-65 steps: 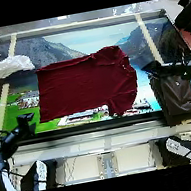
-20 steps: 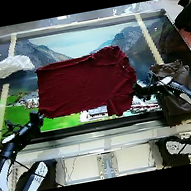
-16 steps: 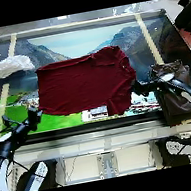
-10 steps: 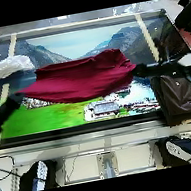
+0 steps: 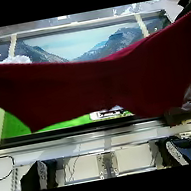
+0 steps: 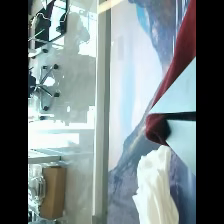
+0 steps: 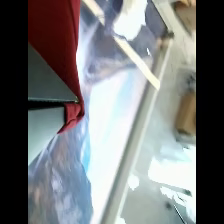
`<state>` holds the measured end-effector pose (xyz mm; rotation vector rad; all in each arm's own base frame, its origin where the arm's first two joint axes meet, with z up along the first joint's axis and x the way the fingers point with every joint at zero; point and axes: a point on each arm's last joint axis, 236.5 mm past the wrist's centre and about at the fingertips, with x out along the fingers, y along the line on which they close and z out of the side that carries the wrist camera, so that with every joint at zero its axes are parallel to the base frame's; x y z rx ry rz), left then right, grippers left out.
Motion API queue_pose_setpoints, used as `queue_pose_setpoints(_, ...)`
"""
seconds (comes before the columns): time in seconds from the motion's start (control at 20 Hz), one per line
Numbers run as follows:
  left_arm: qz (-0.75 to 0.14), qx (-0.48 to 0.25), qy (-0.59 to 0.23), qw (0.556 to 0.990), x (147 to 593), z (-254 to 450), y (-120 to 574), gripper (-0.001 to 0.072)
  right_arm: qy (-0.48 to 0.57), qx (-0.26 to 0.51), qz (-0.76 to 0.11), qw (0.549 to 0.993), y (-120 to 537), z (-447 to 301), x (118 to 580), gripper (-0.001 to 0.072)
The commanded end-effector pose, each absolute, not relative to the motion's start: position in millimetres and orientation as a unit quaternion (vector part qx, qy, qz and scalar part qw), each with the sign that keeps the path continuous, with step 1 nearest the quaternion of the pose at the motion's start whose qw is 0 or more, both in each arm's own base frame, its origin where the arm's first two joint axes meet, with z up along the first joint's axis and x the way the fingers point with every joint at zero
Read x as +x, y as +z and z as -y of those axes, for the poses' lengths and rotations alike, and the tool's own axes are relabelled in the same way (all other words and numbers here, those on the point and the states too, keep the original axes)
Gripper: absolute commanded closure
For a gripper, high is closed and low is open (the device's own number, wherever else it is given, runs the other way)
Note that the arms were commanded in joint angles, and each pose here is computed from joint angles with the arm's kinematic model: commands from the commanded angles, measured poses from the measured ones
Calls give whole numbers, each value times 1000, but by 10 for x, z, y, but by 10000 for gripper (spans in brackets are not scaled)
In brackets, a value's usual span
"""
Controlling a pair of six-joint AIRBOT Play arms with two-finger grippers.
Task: Fold the shirts.
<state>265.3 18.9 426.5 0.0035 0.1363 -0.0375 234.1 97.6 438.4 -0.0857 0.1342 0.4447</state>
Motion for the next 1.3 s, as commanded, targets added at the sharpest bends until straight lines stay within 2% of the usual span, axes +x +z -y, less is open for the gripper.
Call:
queue_pose_setpoints(0.0, -120, -38, -62, 990, 2910, -174, 4141, 701, 172, -60, -79, 980, 4419, -735, 2592, 706)
queue_pose_setpoints(0.1, -188, -81, -105, 973, 3312, -166, 3678, 701, 188, -36, -144, 971, 4044, -731, 3127, 705)
queue_pose_setpoints(0.2, -272, -76, -126, 951, 3694, -111, 3062, 701, 214, -2, -230, 949, 3475, -773, 3665, 706)
queue_pose_setpoints(0.4, -422, -13, -58, 904, 4485, -320, 1665, 700, 236, 52, -395, 887, 2021, -827, 4579, 706)
queue_pose_setpoints(0.5, -438, -2, -30, 898, 4918, -412, 1129, 700, 229, 71, -429, 871, 1377, -876, 4994, 706)
queue_pose_setpoints(0.7, -438, -7, -33, 898, 5439, -290, 415, 700, 183, 98, -416, 885, 549, -839, 5710, 706)
queue_pose_setpoints(0.85, -409, -22, -19, 912, 5665, -289, 322, 699, 164, 105, -416, 888, 210, -780, 5898, 705)
queue_pose_setpoints(1.0, -419, -28, -18, 908, 5613, -287, 318, 699, 168, 100, -441, 876, 52, -791, 5824, 706)
queue_pose_setpoints(1.25, -556, -22, -24, 830, 4941, -337, -233, 700, 153, 43, -561, 812, -230, -591, 5238, 707)
